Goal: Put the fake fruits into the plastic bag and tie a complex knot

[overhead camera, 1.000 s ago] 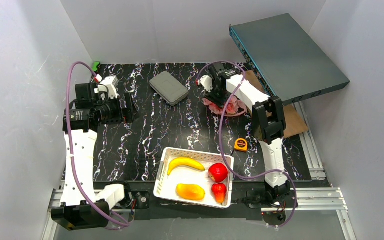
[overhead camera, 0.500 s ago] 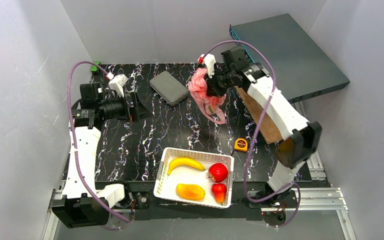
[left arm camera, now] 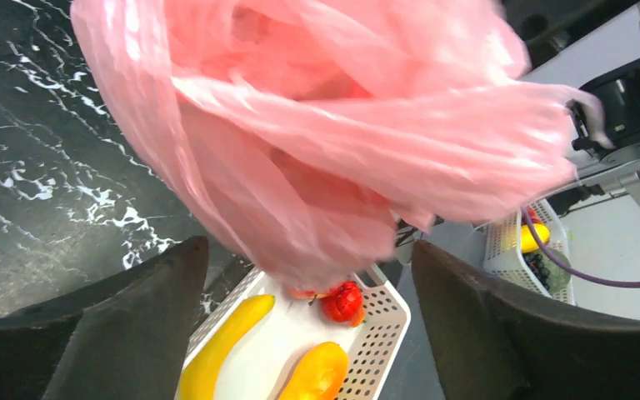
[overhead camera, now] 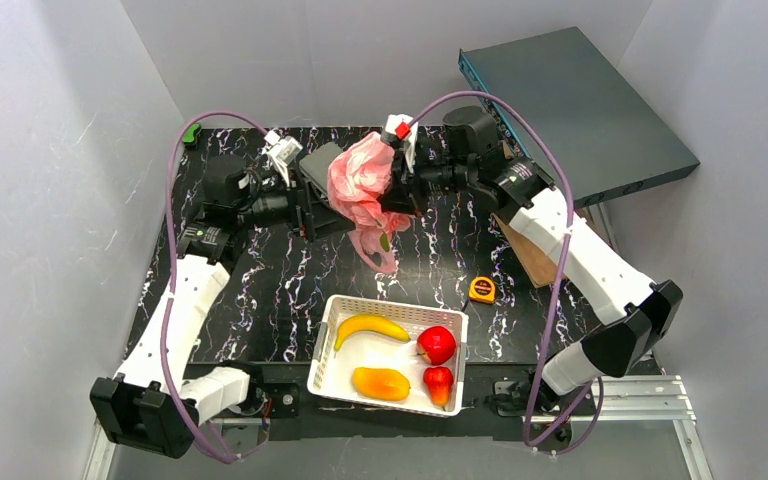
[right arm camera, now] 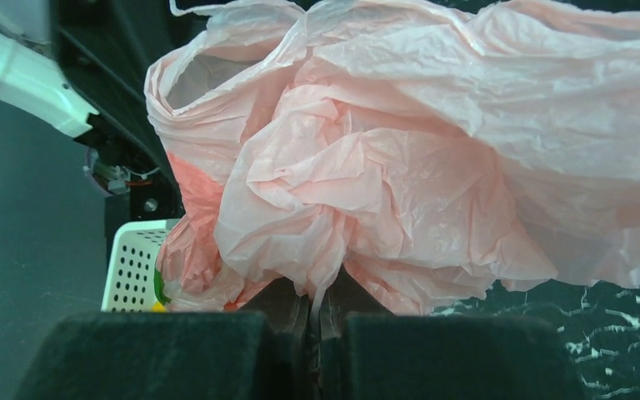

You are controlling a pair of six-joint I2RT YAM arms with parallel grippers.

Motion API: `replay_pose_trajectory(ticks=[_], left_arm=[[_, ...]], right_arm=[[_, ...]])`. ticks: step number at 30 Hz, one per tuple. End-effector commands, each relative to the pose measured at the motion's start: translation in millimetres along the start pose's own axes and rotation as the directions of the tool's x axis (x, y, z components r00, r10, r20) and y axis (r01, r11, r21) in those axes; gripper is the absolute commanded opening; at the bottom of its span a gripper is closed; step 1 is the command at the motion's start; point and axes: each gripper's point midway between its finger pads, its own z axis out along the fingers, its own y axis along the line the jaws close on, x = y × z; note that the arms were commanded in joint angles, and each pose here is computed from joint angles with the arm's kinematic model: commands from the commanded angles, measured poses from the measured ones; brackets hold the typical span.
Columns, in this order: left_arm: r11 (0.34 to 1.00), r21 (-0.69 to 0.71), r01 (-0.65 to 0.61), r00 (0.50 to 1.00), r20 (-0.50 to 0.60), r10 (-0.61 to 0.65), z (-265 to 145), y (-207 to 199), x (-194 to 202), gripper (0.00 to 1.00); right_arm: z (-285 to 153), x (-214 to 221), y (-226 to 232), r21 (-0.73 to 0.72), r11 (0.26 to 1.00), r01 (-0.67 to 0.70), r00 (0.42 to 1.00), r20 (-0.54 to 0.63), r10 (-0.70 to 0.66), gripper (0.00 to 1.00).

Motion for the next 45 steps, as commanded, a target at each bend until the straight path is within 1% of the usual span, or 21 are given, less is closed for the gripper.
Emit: replay_pose_trajectory(ticks=[1,2,6,7,9,13,17,20,23,24,26,27,28,29,30,31,32,34,36,38,45], left_arm=[[0.998,0.005,0.062,0.998,0.018,-0.062,13,4,-3,0.76],[0.996,-0.009,0.083,0.996,0.015,-0.083,11,8,-2,0.64],[0.995,0.029,0.098,0.995,0.029,-0.099,-8,4,-5,0.02],[0.995,0.014,0.098,0.994,0.042,-0.098,-14,5,-6,0.0],[0.997,-0.032,0.071,0.995,0.072,-0.069,-30,10,-5,0.0],[0.98,-0.172,0.101,0.988,0.135,-0.079,-66,38,0,0.0],[0.952,-0.287,0.101,0.988,0.144,-0.061,-90,64,6,0.0],[0.93,-0.348,0.117,0.985,0.161,-0.063,-98,82,4,0.0],[0.91,-0.391,0.138,0.983,0.168,-0.076,-100,97,2,0.0],[0.909,-0.393,0.139,0.983,0.168,-0.078,-100,99,-1,0.0],[0.942,-0.32,0.096,0.988,0.148,-0.05,-95,87,-9,0.0],[0.956,-0.285,0.069,0.99,0.141,-0.029,-93,77,-14,0.13],[0.968,-0.248,0.027,0.991,0.133,0.007,-91,66,-21,0.46],[0.974,-0.226,-0.02,0.99,0.13,0.05,-91,55,-27,0.7],[0.973,-0.218,-0.072,0.987,0.126,0.102,-91,46,-32,0.86],[0.968,-0.212,-0.135,0.98,0.118,0.162,-90,37,-37,0.96],[0.958,-0.206,-0.198,0.968,0.11,0.224,-89,27,-39,0.98],[0.923,-0.193,-0.334,0.931,0.086,0.355,-86,8,-43,0.98],[0.895,-0.154,-0.419,0.901,0.05,0.431,-75,-6,-40,0.98],[0.873,-0.105,-0.476,0.878,0.007,0.479,-59,-17,-33,0.98],[0.823,0.026,-0.567,0.819,-0.092,0.566,-2,-36,-18,0.98]], right_arm=[[-14,-39,28,-0.051,0.994,0.096,0.987,0.134,-0.089,0.01],[-17,-38,29,-0.043,0.994,0.096,0.987,0.134,-0.09,0.01],[-33,-19,26,0.024,0.993,0.118,0.99,0.077,-0.119,0.04],[-38,-12,22,0.048,0.993,0.111,0.991,0.063,-0.114,0.05],[-50,2,11,0.102,0.992,0.081,0.996,0.031,-0.084,0.05],[-81,18,-16,0.202,0.979,0.027,1.0,-0.003,-0.027,0.1],[-104,30,-33,0.253,0.967,-0.013,1.0,-0.021,0.019,0.13],[-108,31,-31,0.238,0.971,-0.029,0.999,-0.018,0.034,0.06],[-105,24,-27,0.211,0.976,-0.053,0.999,0.017,0.051,0.01],[-104,21,-26,0.202,0.977,-0.062,0.998,0.031,0.057,0.01],[-100,15,-24,0.191,0.977,-0.091,0.995,0.057,0.081,0.01],[-98,13,-24,0.187,0.977,-0.101,0.994,0.065,0.091,0.01],[-94,11,-23,0.179,0.978,-0.107,0.993,0.07,0.096,0.01],[-91,10,-21,0.172,0.978,-0.115,0.992,0.069,0.105,0.01],[-87,10,-20,0.164,0.978,-0.127,0.991,0.067,0.117,0.01],[-83,10,-18,0.155,0.978,-0.137,0.99,0.064,0.129,0.01],[-78,11,-17,0.148,0.978,-0.149,0.988,0.059,0.141,0.01],[-70,12,-15,0.137,0.977,-0.162,0.986,0.051,0.157,0.01],[-63,12,-13,0.128,0.977,-0.173,0.985,0.046,0.168,0.01],[-54,12,-11,0.111,0.978,-0.176,0.984,0.04,0.173,0.01],[-30,12,1,0.066,0.984,-0.168,0.986,0.006,0.168,0.01]])
